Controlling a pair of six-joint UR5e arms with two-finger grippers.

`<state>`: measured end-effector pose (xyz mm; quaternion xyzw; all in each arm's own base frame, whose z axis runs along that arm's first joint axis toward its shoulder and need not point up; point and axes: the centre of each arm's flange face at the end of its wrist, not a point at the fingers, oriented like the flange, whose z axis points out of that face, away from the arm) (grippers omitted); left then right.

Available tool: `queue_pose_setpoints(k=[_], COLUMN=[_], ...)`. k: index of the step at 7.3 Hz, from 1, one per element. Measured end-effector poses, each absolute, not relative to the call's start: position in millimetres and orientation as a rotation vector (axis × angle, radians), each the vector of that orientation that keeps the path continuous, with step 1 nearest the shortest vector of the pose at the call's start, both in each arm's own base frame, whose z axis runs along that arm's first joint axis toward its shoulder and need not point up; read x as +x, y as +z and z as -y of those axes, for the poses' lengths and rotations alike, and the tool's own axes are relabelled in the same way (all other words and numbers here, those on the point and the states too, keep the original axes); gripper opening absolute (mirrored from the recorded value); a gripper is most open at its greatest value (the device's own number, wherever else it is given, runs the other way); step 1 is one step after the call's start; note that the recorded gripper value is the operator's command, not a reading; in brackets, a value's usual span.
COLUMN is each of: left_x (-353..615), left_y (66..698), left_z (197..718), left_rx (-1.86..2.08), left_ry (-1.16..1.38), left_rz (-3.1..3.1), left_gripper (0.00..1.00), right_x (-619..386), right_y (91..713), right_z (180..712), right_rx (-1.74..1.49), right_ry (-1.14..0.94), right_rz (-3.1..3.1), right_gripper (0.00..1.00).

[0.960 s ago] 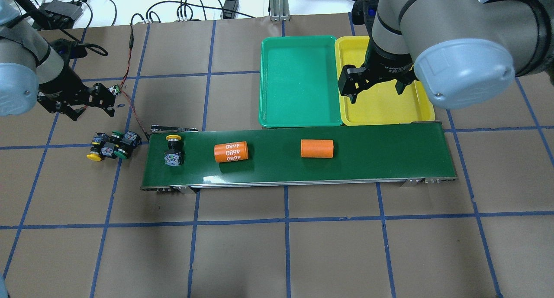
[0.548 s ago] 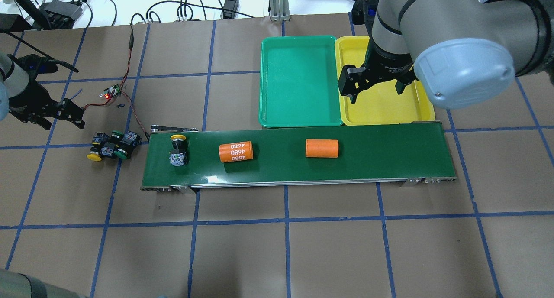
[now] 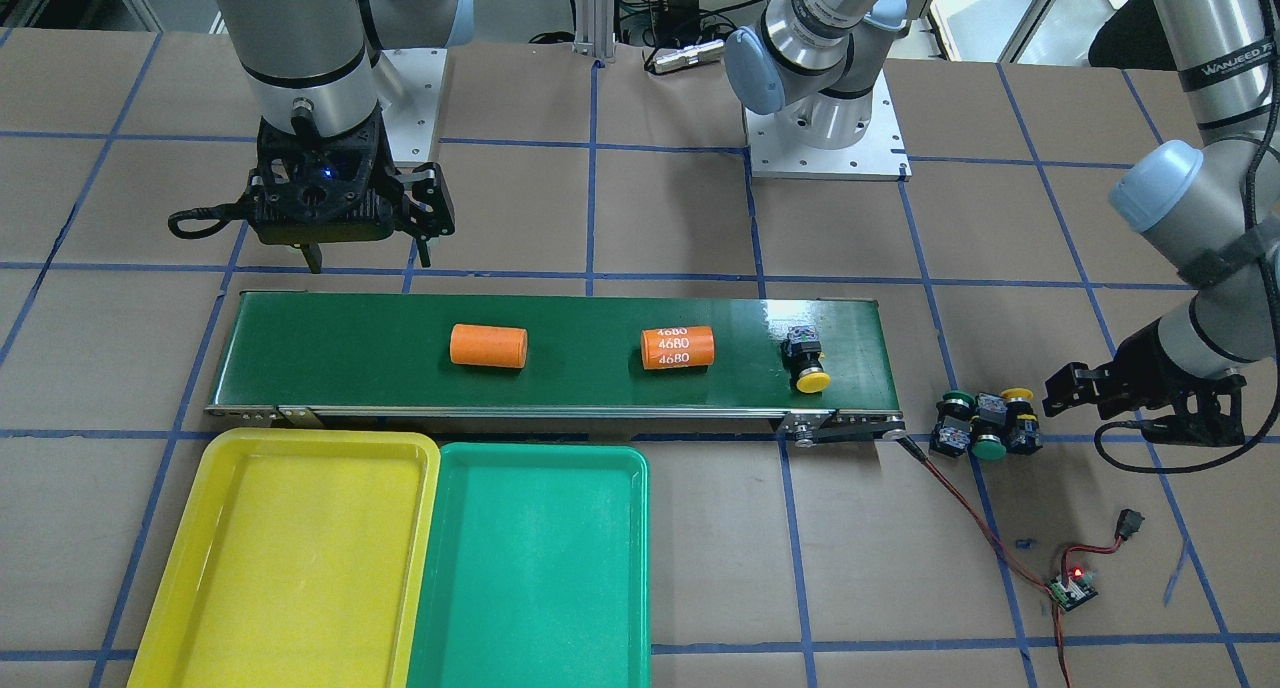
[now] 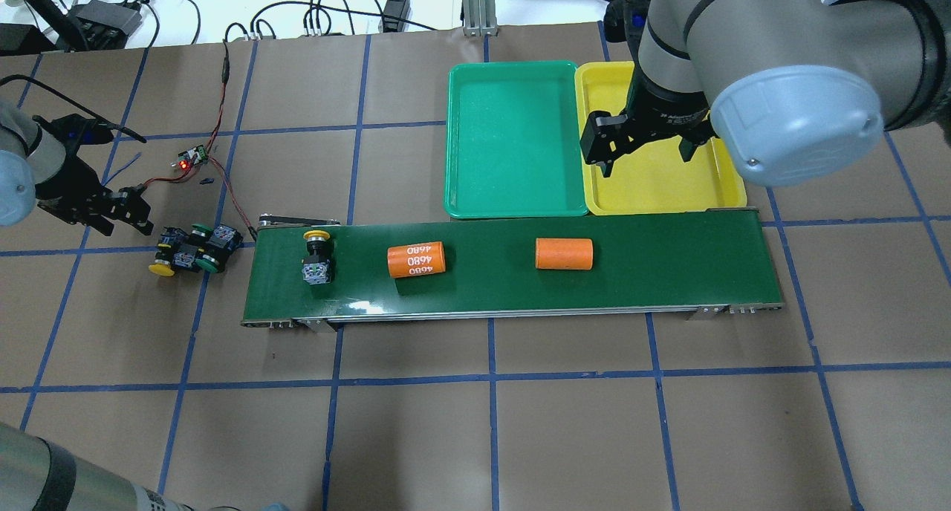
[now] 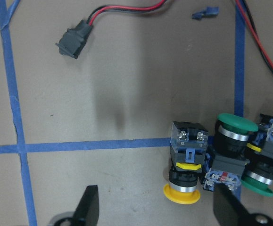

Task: Sort buttons by color to trays
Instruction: 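Reach the left gripper back and grasp another yellow-capped button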

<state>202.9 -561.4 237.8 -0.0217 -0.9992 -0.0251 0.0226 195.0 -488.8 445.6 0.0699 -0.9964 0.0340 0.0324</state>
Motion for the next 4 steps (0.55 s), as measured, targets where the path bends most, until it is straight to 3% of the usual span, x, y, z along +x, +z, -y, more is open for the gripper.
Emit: queue_pose_setpoints(k=[4], left_x=[198], left_y=[208], left_z=[566], left_rx=[-0.085], left_ry=[-0.123], left_rz=[3.044], left_gripper=[0.73], right_x=[194], right_y=[448], right_z=[489], right_rx=[0.226], right_ry=[0.093], right_rz=[3.06], right_gripper=[1.0])
